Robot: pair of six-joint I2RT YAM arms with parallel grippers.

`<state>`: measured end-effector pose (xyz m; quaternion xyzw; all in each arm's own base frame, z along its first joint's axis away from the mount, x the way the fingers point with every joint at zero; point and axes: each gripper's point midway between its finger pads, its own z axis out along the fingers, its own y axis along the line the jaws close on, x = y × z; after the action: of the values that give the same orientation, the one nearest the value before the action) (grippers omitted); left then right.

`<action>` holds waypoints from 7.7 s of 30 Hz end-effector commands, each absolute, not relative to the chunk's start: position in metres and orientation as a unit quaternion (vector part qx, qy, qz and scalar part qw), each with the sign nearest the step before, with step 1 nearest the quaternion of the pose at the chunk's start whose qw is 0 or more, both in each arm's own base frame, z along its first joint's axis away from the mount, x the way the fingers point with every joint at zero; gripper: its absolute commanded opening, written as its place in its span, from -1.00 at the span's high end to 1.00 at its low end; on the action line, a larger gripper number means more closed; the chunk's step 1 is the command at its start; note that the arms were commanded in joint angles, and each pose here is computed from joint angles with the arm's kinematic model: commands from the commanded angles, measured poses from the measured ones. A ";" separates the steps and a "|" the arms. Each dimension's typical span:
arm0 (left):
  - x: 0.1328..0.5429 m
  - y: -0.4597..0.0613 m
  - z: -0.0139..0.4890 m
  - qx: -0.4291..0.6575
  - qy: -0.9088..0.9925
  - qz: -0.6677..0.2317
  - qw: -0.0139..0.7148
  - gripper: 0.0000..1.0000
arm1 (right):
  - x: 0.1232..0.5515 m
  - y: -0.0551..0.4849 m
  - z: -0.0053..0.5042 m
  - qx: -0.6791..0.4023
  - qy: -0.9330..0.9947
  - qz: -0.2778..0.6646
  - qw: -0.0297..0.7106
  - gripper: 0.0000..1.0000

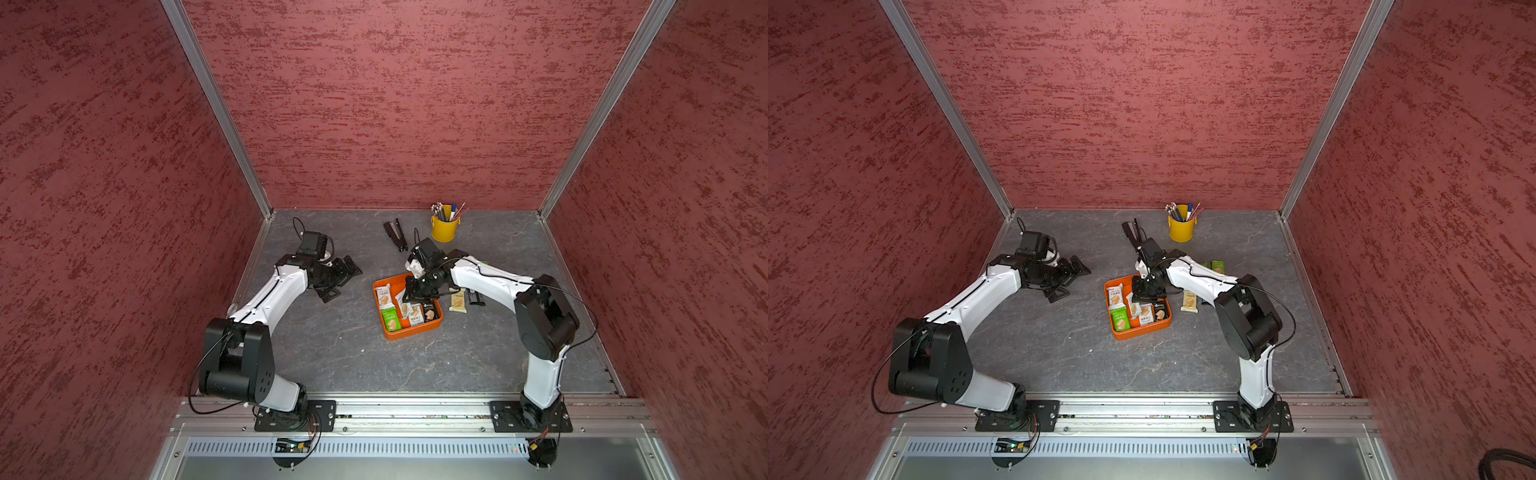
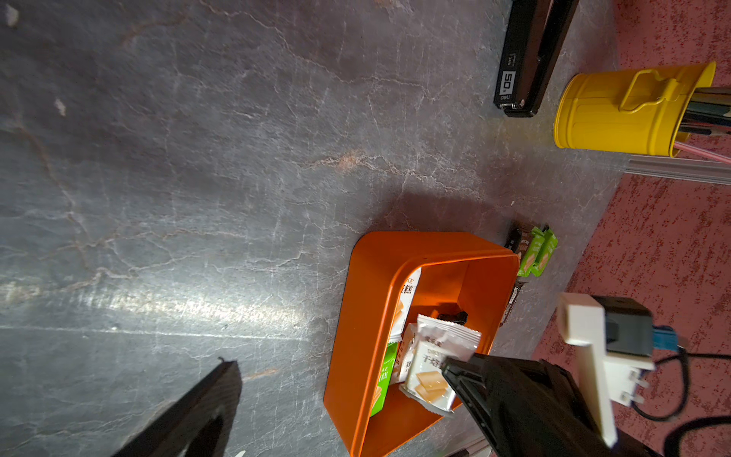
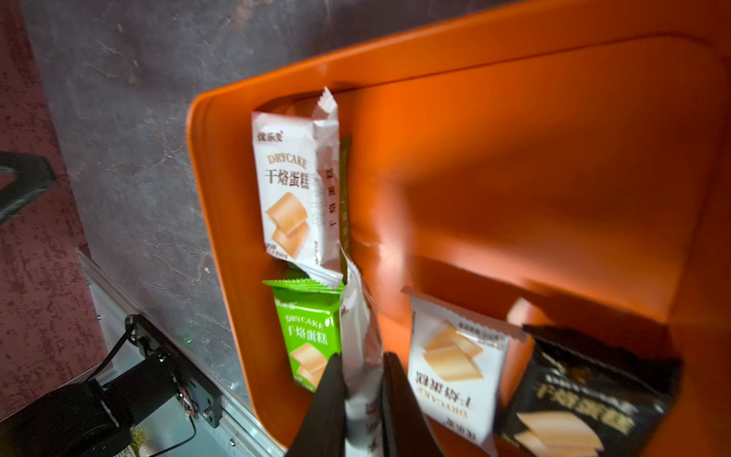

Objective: Take the cookies out of the storage box
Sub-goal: Pick up the cookie from the storage box, then place the cookie at the center of the board, then pick up the cookie from the storage box, then place the cookie at the center of the board.

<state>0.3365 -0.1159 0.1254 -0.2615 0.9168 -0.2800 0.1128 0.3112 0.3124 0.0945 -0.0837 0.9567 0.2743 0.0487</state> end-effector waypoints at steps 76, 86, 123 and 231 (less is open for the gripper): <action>0.341 -0.196 0.135 -0.169 0.947 -0.240 0.128 -0.99 | 0.340 0.021 0.085 0.197 0.963 0.152 0.103 0.11; 0.336 -0.196 0.135 -0.103 0.960 -0.229 0.122 -0.99 | 0.311 0.151 0.126 0.105 0.973 0.168 0.121 0.03; 0.323 -0.112 0.116 -0.197 0.937 -0.265 0.110 -0.99 | 0.297 0.298 0.043 -0.061 0.995 0.043 0.066 -0.25; 0.336 -0.240 0.122 -0.075 0.969 -0.196 0.127 -0.99 | 0.247 0.153 0.030 0.039 0.996 0.068 0.031 -0.14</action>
<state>0.3354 -0.2423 0.1212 -0.1139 0.9620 -0.2140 0.1258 0.2395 0.1562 0.0209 0.0110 0.9974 0.0704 0.0127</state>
